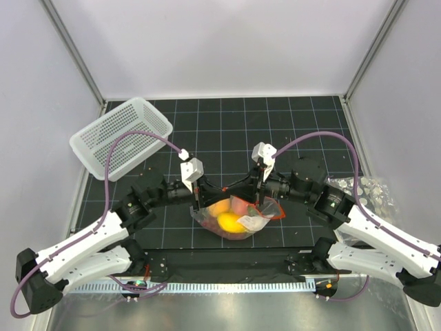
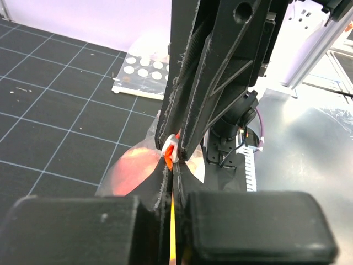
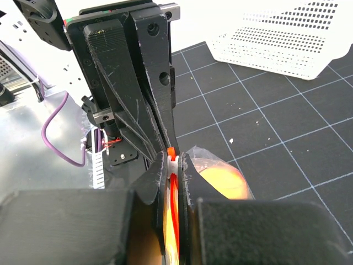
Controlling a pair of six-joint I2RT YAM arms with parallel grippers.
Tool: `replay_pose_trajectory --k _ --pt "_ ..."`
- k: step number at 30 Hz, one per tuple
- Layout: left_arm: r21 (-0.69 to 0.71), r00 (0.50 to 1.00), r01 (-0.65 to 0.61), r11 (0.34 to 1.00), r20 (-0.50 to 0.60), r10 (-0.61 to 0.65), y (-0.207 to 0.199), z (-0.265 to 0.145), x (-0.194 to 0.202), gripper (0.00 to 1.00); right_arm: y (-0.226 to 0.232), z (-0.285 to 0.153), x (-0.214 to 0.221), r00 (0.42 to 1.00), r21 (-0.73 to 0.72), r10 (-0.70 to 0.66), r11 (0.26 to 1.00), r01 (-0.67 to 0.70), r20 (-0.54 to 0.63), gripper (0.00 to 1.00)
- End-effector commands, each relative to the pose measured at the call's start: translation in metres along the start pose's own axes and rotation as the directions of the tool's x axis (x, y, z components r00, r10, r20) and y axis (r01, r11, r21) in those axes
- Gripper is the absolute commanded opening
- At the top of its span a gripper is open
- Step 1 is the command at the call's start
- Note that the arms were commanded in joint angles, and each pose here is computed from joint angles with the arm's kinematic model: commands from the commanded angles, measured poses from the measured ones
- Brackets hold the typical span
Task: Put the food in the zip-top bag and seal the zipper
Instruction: Zip the zipper food storage bag at the center of the board.
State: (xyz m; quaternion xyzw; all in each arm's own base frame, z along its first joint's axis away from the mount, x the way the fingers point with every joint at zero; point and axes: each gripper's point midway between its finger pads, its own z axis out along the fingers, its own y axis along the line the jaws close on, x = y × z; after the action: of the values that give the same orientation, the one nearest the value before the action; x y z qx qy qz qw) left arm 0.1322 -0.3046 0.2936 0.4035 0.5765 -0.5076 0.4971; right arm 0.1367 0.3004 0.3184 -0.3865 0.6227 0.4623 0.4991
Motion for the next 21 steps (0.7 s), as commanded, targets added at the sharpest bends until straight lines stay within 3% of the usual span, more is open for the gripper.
replay_pose_trajectory --k 1,3,13,16,17,20,21 --pt "0.021 0.998 -0.033 0.999 0.055 0.032 -0.004 0.002 -0.017 0.0 0.014 0.001 -0.027 0.998 -0.059 -0.01 0.998 0.014 0.062 0.01" --pt "0.013 0.997 -0.041 0.999 0.066 0.04 -0.004 0.0 -0.02 0.0 0.013 0.001 -0.026 0.998 -0.053 -0.023 0.998 0.026 0.058 0.01" --pt "-0.393 0.967 0.006 0.92 0.237 0.095 0.047 -0.05 -0.04 0.0 -0.02 0.012 -0.008 0.999 0.09 -0.046 0.995 0.044 0.014 0.01" --pt "-0.576 0.96 0.059 0.815 0.257 0.112 0.076 -0.079 -0.039 0.0 -0.027 0.018 -0.001 0.999 0.11 -0.036 0.993 0.038 -0.023 0.01" --pt "-0.683 0.947 0.111 0.722 0.292 0.13 0.093 -0.102 -0.042 0.0 -0.028 0.018 -0.001 0.999 0.115 -0.034 0.993 0.038 -0.03 0.01" --pt "-0.824 0.927 0.222 0.522 0.344 0.148 0.115 -0.153 -0.036 0.0 -0.035 0.019 0.003 0.998 0.15 -0.028 0.988 0.035 -0.048 0.01" --pt "-0.89 0.919 0.271 0.368 0.353 0.177 0.127 -0.183 -0.031 0.0 -0.038 0.018 0.002 0.998 0.168 -0.027 0.985 0.035 -0.049 0.01"
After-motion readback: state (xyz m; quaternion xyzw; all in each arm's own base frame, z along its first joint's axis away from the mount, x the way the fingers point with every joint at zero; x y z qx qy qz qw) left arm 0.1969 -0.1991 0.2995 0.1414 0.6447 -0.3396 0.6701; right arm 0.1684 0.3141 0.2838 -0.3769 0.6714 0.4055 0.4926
